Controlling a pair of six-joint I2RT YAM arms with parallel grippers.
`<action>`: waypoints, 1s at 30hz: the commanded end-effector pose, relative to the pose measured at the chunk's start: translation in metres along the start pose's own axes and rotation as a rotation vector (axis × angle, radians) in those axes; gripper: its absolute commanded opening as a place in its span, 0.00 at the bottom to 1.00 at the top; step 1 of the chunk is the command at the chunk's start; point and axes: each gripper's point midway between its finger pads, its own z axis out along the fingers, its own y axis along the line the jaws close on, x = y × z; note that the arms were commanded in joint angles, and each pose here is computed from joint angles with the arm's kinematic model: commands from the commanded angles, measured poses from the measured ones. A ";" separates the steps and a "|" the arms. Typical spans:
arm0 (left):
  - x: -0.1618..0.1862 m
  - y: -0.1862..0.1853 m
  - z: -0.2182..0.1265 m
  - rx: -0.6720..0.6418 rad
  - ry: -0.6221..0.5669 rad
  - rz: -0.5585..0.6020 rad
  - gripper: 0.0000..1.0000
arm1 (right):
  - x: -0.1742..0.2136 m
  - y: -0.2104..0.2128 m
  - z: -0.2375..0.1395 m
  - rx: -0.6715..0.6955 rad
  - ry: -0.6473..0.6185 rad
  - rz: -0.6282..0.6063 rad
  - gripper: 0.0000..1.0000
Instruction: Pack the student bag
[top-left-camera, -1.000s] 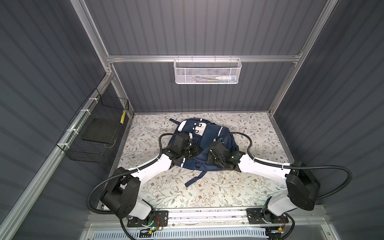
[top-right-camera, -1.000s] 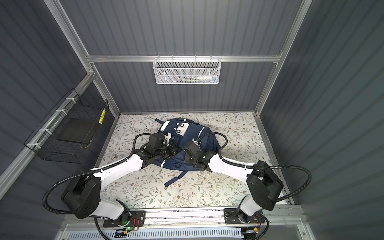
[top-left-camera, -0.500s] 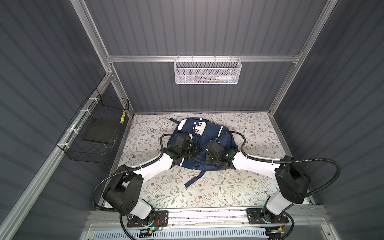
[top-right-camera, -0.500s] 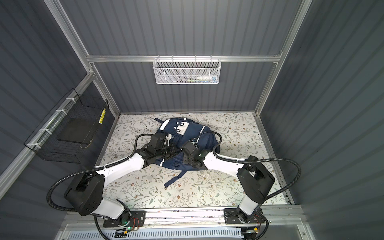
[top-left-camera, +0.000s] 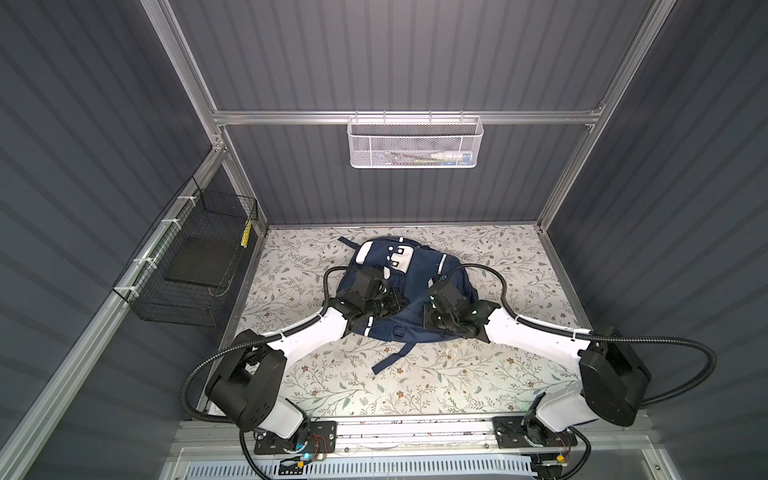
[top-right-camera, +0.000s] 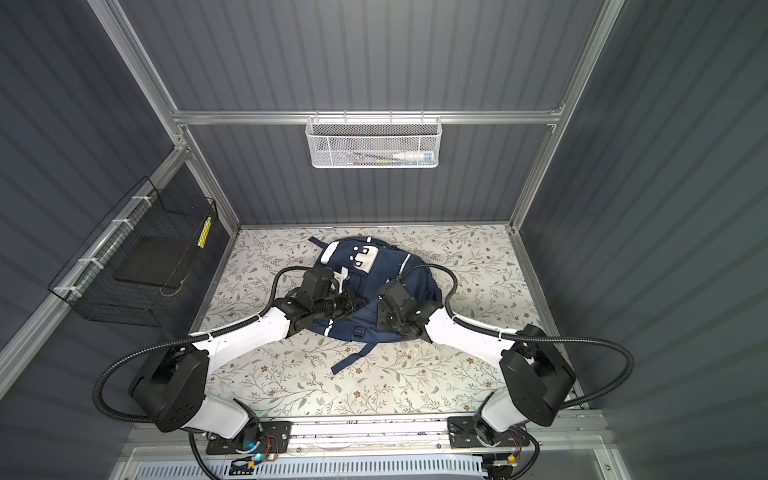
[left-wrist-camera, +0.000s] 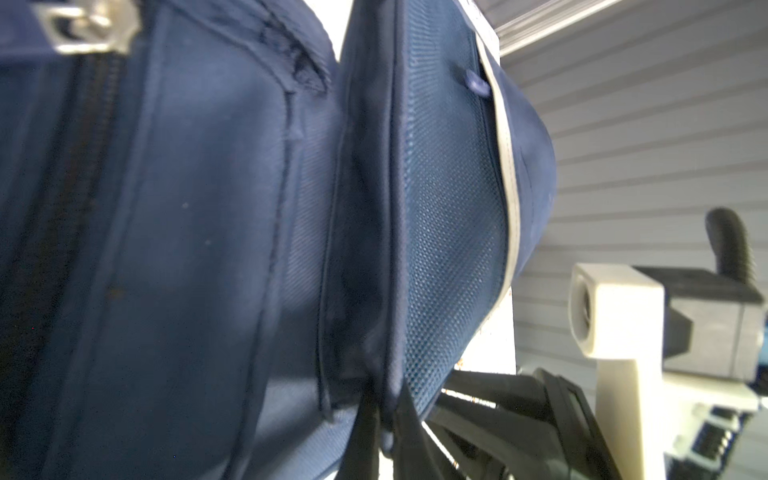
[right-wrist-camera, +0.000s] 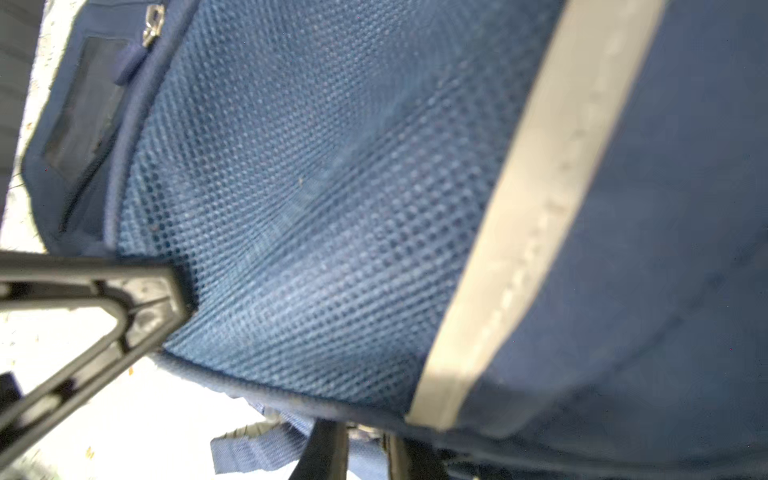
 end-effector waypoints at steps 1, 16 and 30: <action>-0.001 0.002 -0.004 -0.013 0.026 0.036 0.00 | 0.006 -0.058 -0.006 0.185 0.017 0.031 0.00; 0.022 0.001 0.022 0.044 0.087 -0.014 0.00 | 0.004 -0.052 -0.023 0.138 0.001 0.013 0.47; 0.027 -0.009 0.025 0.055 0.105 0.006 0.00 | 0.012 -0.034 0.007 0.152 0.019 -0.088 0.10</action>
